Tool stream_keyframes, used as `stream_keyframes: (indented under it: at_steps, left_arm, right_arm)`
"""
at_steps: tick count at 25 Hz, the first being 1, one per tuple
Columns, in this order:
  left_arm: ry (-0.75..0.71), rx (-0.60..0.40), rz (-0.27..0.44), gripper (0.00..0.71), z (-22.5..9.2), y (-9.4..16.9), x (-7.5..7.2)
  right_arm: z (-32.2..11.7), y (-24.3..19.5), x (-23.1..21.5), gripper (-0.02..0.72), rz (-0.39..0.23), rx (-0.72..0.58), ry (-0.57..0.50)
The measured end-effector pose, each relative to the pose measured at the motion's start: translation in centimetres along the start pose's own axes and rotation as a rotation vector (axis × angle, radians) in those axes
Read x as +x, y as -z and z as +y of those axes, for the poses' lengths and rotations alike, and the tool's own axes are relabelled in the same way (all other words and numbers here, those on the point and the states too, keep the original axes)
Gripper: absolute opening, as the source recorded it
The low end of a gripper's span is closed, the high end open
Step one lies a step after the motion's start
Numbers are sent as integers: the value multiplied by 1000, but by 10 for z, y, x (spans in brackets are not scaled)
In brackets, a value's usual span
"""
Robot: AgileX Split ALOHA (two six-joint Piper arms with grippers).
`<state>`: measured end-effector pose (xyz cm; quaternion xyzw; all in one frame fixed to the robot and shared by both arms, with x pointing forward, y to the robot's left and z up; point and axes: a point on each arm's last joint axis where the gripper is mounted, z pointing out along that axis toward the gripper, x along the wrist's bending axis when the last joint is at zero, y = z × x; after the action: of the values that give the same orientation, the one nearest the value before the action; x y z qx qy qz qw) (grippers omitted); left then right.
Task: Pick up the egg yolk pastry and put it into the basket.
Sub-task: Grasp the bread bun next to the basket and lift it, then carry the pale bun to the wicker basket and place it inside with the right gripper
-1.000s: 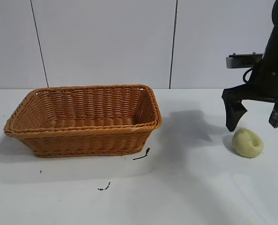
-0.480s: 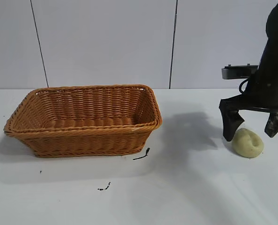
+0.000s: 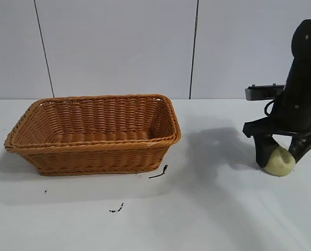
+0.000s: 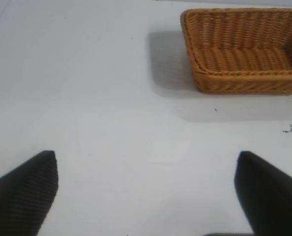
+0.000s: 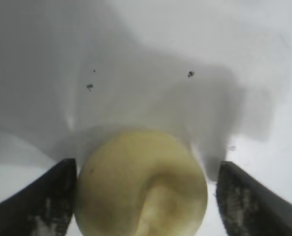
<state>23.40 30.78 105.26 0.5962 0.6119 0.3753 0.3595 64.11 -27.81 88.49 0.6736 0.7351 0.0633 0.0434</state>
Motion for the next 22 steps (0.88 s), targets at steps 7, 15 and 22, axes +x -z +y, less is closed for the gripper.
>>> stream_keyframes:
  at_steps: [7,15,22]
  left_arm:
    - [0,0,0,696,0,0,0]
    - [0,0,0,696,0,0,0]
    - [0,0,0,696,0,0,0]
  right_arm:
    - [2,14,0,168,-1,-34,1]
    - [15,117,4,165,8,-186,3]
    - [43,176,34,165,29,-282,79]
